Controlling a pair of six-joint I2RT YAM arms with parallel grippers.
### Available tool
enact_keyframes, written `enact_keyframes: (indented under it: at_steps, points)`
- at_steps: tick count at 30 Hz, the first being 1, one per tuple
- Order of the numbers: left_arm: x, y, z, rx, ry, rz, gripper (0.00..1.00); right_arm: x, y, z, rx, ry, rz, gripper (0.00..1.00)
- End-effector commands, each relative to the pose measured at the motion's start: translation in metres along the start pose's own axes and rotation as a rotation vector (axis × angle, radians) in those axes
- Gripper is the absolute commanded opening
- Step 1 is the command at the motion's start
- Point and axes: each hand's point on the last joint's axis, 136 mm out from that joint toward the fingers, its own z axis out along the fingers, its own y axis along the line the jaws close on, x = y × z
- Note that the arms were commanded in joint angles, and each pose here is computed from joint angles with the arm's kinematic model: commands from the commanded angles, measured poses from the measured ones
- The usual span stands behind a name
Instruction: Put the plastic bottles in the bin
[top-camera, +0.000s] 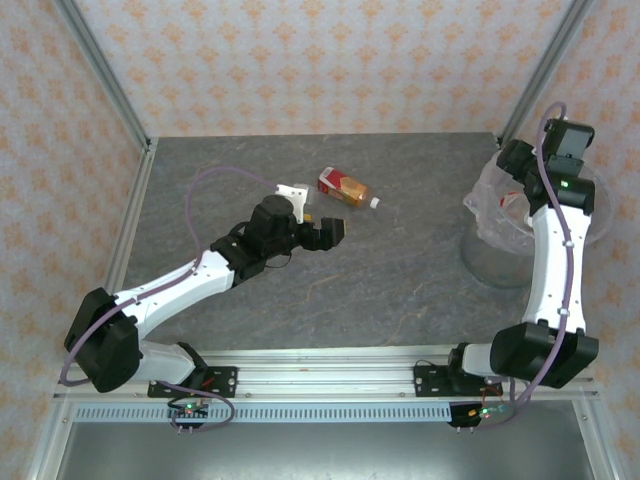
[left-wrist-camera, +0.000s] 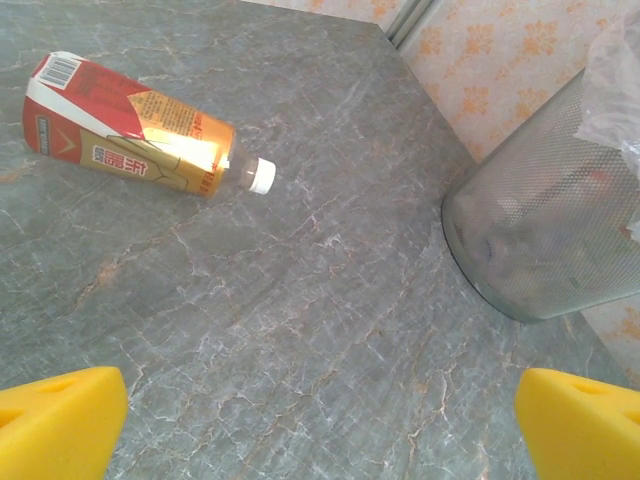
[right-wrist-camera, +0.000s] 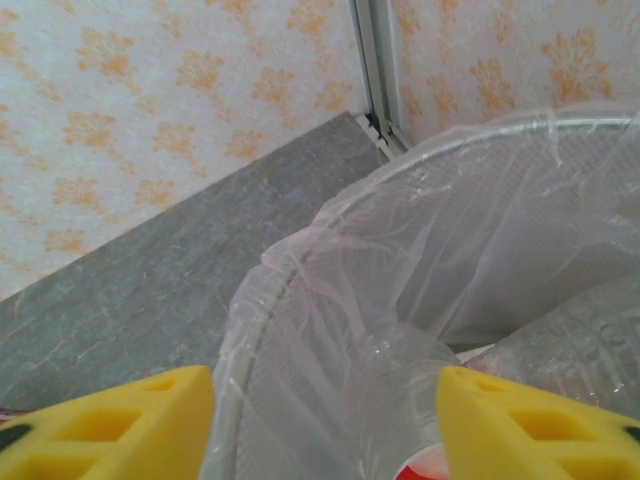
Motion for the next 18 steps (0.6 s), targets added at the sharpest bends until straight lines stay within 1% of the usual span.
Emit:
enact_keyframes:
  at_steps: [1,3,6,10,13,15,18]
  points:
    - [0.005,0.007,-0.004,-0.037,0.001,0.001,1.00,-0.003,0.010,-0.013,-0.058,0.002,-0.016,0.69]
    - [0.005,0.008,-0.004,-0.043,-0.001,0.000,1.00,0.003,0.027,-0.018,-0.146,0.017,-0.024,0.74]
    - [0.002,0.013,-0.005,-0.072,-0.011,-0.010,1.00,0.011,0.050,-0.027,-0.221,0.019,-0.056,0.80]
    - [-0.003,0.024,-0.009,-0.136,-0.042,-0.026,1.00,0.017,0.081,-0.032,-0.290,-0.002,-0.113,0.83]
    - [-0.006,0.038,-0.015,-0.218,-0.069,-0.049,1.00,0.026,0.110,-0.031,-0.356,0.002,-0.160,0.84]
    - [-0.006,0.050,-0.021,-0.280,-0.085,-0.057,1.00,0.037,0.129,-0.026,-0.379,0.013,-0.229,0.85]
    - [-0.006,0.066,-0.030,-0.350,-0.117,-0.114,1.00,0.054,0.157,-0.016,-0.424,0.042,-0.319,0.87]
